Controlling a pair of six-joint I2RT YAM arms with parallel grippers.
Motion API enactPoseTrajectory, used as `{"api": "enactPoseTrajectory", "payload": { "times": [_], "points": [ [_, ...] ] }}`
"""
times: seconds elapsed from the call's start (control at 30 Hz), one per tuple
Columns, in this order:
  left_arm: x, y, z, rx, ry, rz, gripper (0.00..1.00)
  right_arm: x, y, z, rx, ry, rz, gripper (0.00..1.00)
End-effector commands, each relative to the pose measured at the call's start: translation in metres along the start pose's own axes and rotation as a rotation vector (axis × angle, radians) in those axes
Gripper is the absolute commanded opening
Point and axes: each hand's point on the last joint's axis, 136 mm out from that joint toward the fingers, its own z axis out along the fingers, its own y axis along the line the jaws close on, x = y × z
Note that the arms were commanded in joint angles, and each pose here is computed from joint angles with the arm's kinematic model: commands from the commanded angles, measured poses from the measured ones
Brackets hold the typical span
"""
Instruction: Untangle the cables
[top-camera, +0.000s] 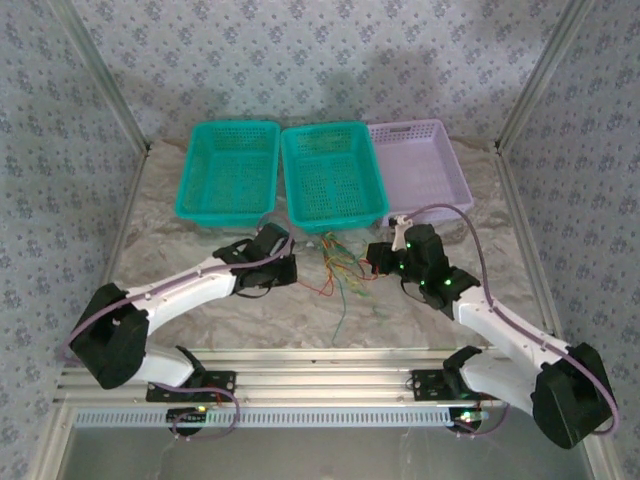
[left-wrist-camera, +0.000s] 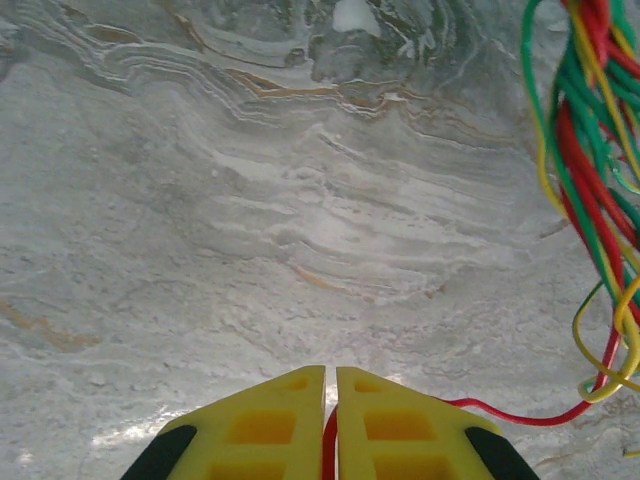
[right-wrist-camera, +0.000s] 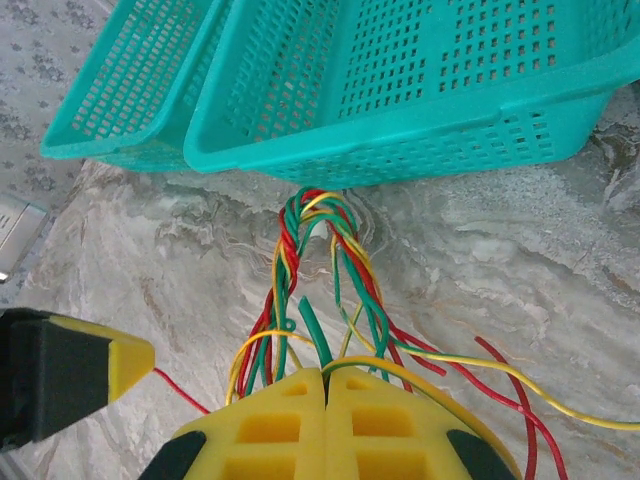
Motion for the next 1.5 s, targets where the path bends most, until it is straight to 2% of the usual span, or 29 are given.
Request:
{"api": "enactPoseTrajectory", "payload": {
  "times": [0.0, 0.1, 0.23, 0.47, 0.73, 1.03, 1.47],
  "points": [
    [-0.005, 0.016, -0.01, -0.045, -0.023, 0.018, 0.05, -0.022, 0.014, -0.016, -0.037, -0.054, -0.045, 0.0],
    [-0.01, 0.028, -0.015, -0.066, -0.037, 0.008, 0.0, -0.031, 0.013, -0.027, -0.022, -0.079, -0.049, 0.0],
    [-0.024, 0.039, -0.03, -0.069, -0.076, -0.017, 0.0, -0.038, 0.008, -0.033, -0.004, -0.082, -0.052, 0.0],
    [-0.049, 0.038, -0.071, -0.048, -0.159, 0.004, 0.0, -0.039, -0.004, -0.037, 0.03, -0.086, -0.034, 0.0],
    [-0.058, 0.04, -0.098, -0.06, -0.173, 0.017, 0.0, -0.053, -0.02, -0.057, 0.089, -0.131, -0.011, 0.0],
    [-0.057, 0.06, -0.106, -0.114, -0.154, 0.002, 0.0, -0.071, -0.046, -0.091, 0.213, -0.181, 0.071, 0.0],
    [-0.058, 0.068, -0.104, -0.143, -0.129, 0.01, 0.0, -0.097, -0.045, -0.128, 0.241, -0.262, 0.098, 0.0]
  ]
}}
